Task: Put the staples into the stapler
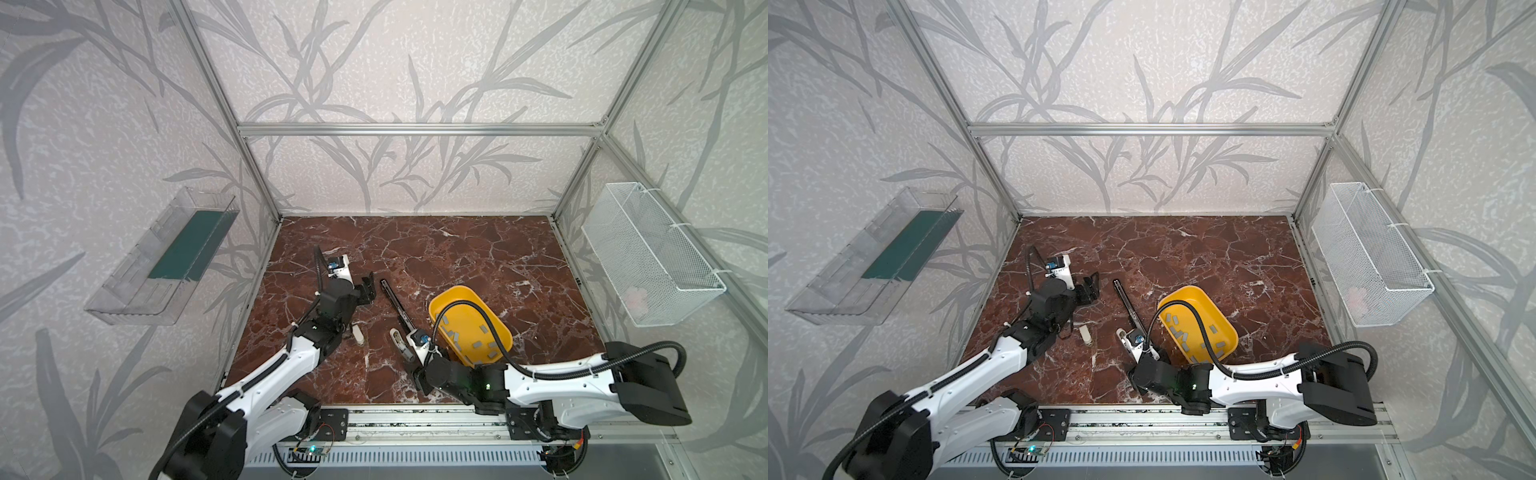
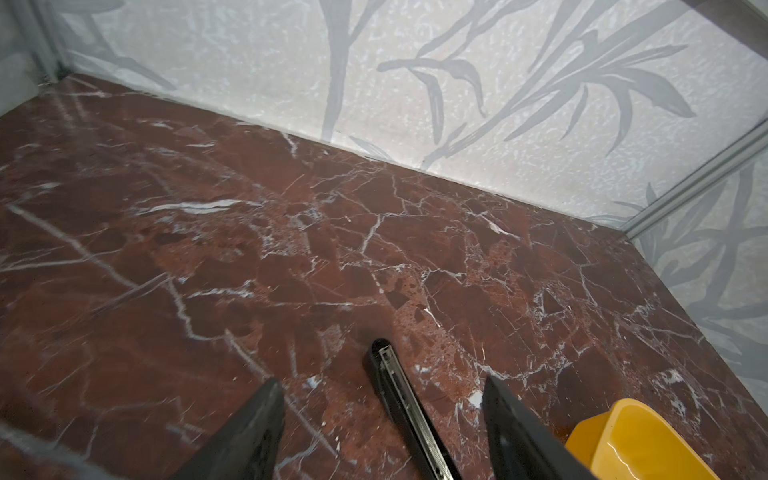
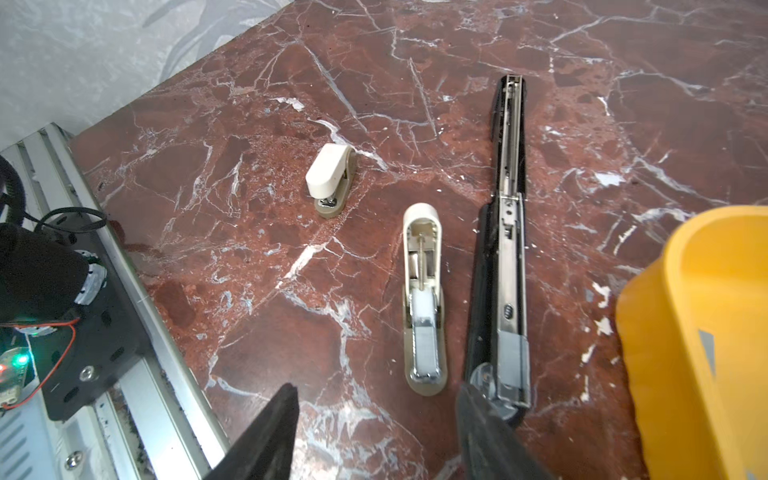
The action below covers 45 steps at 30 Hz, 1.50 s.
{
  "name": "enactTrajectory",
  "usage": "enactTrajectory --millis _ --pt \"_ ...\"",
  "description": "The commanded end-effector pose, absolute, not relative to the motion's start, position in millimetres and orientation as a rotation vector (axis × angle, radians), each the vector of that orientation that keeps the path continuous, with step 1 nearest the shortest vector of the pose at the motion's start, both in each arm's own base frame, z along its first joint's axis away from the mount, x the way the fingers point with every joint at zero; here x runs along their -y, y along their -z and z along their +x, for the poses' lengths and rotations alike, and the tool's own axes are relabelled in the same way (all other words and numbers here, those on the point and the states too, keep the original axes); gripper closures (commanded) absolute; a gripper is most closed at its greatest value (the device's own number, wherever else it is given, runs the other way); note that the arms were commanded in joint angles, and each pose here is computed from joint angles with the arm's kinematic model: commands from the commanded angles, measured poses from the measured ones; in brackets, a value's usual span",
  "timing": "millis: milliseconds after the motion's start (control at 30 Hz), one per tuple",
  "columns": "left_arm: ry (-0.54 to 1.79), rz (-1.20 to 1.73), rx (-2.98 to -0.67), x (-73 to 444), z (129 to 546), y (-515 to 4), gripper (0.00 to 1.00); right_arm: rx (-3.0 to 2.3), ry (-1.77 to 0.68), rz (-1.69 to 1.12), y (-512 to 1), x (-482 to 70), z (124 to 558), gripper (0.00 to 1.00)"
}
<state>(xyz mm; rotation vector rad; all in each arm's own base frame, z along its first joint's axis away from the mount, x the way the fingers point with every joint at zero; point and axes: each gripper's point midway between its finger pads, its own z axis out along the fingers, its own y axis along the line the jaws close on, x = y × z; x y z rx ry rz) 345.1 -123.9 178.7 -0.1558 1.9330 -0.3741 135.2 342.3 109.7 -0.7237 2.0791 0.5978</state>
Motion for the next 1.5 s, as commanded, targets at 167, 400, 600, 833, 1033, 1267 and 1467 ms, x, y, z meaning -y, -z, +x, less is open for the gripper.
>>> enactTrajectory --millis 167,400,600,833,1033,1267,1467 --pt "0.354 -0.021 -1.984 134.4 342.7 -162.8 0.23 -2.146 -0.477 -0.762 -78.8 -308.4 130.9 0.43" --pt "0.396 0.017 -2.015 144.9 343.0 -156.9 0.23 -2.184 -0.482 -0.834 -59.8 -321.4 124.0 0.44" --pt "0.411 0.031 -2.026 148.7 343.5 -157.2 0.23 -2.207 -0.474 -0.862 -46.8 -337.3 123.3 0.45" --pt "0.405 0.030 -2.025 147.6 343.2 -158.5 0.23 -2.236 -0.424 -0.852 -31.4 -349.3 130.6 0.46" --pt "0.397 0.023 -2.030 146.2 343.2 -157.6 0.23 -2.271 -0.409 -0.802 -19.6 -347.8 141.2 0.46" --pt "0.403 0.022 -2.024 146.5 342.9 -160.0 0.23 -2.288 -0.387 -0.793 -7.9 -345.1 146.9 0.46" --pt "0.397 0.020 -2.023 145.2 342.1 -160.6 0.23 -2.290 -0.380 -0.804 5.2 -343.6 149.9 0.48"
